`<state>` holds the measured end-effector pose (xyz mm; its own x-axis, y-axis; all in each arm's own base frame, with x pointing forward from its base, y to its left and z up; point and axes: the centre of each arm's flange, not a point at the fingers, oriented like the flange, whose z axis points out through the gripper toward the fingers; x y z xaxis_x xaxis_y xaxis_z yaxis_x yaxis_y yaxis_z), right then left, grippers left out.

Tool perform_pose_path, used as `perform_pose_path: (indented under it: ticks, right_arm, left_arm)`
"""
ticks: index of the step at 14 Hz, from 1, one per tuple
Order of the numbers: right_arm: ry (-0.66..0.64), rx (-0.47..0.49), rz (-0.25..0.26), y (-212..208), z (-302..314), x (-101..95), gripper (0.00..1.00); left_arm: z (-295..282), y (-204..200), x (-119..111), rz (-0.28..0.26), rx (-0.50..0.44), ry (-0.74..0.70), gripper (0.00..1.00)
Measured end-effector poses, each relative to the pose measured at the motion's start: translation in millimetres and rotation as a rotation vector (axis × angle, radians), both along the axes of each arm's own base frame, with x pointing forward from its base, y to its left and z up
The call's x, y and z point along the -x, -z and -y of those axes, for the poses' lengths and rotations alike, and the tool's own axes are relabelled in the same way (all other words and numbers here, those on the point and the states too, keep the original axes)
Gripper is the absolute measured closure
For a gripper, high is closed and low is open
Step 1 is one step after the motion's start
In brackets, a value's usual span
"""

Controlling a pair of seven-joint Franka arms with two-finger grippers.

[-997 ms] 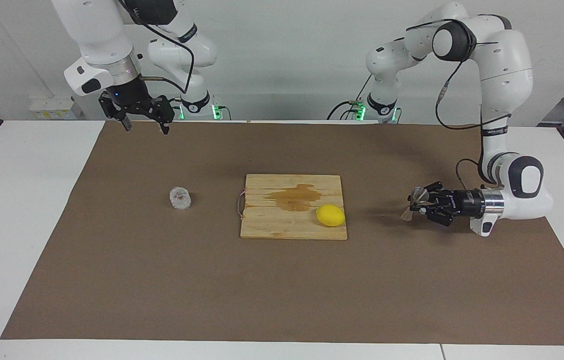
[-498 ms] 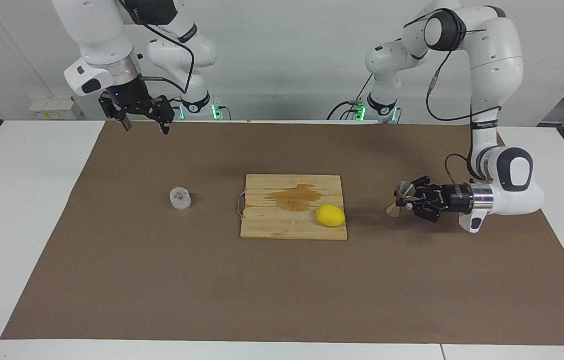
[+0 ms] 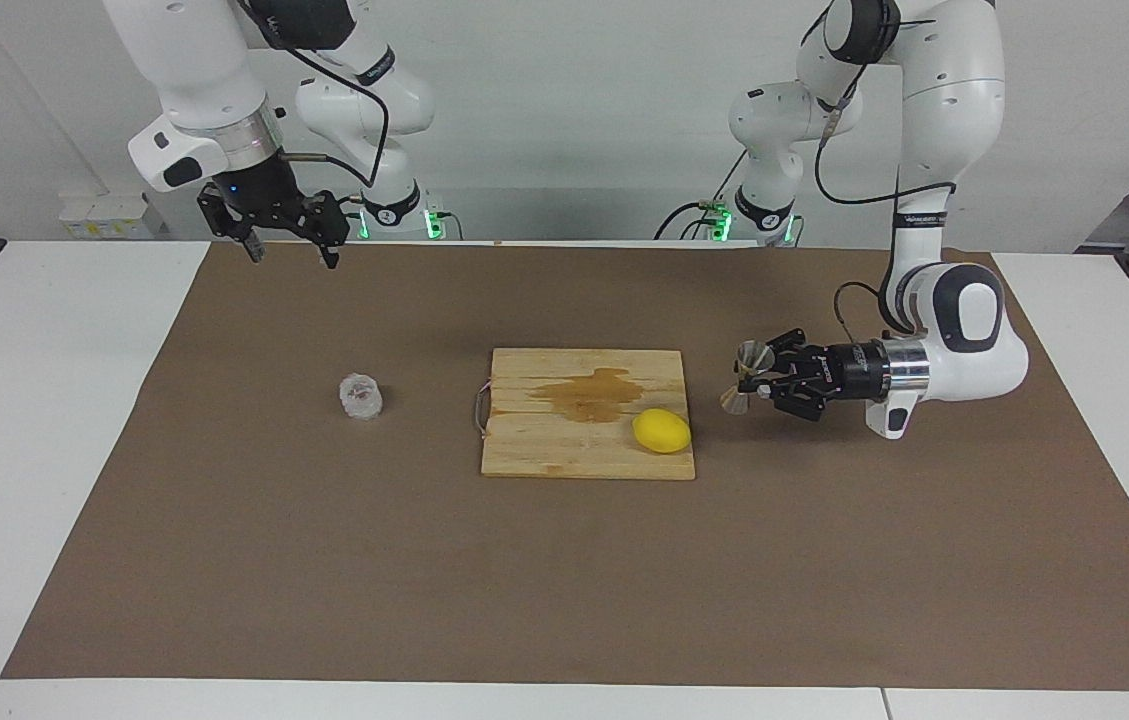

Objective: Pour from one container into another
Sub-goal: 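Carry the metal cup over the wooden board with the left gripper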

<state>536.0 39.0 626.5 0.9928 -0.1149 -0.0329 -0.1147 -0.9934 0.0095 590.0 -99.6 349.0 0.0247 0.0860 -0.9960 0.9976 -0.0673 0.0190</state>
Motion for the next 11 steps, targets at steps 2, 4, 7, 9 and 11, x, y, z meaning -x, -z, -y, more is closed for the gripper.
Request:
perform_pose_path:
  ticks: [2,4,7,9,11]
  right_arm:
    - [0.0,0.0,0.0,0,0,0.0,0.0]
    - [0.0,0.0,0.0,0,0,0.0,0.0]
    - [0.0,0.0,0.0,0,0,0.0,0.0]
    - [0.0,0.0,0.0,0,0,0.0,0.0]
    - [0.0,0.0,0.0,0,0,0.0,0.0]
  left_arm:
    - [25,-5,4,0.01,-0.002,-0.009,0.7]
    - [49,-8,8,0.021,-0.017,-0.012,0.7]
    - [80,-3,22,0.047,-0.005,-0.034,0.7]
    - [90,11,36,0.063,0.011,-0.055,0.7]
    - [92,25,48,0.067,0.039,-0.088,0.7]
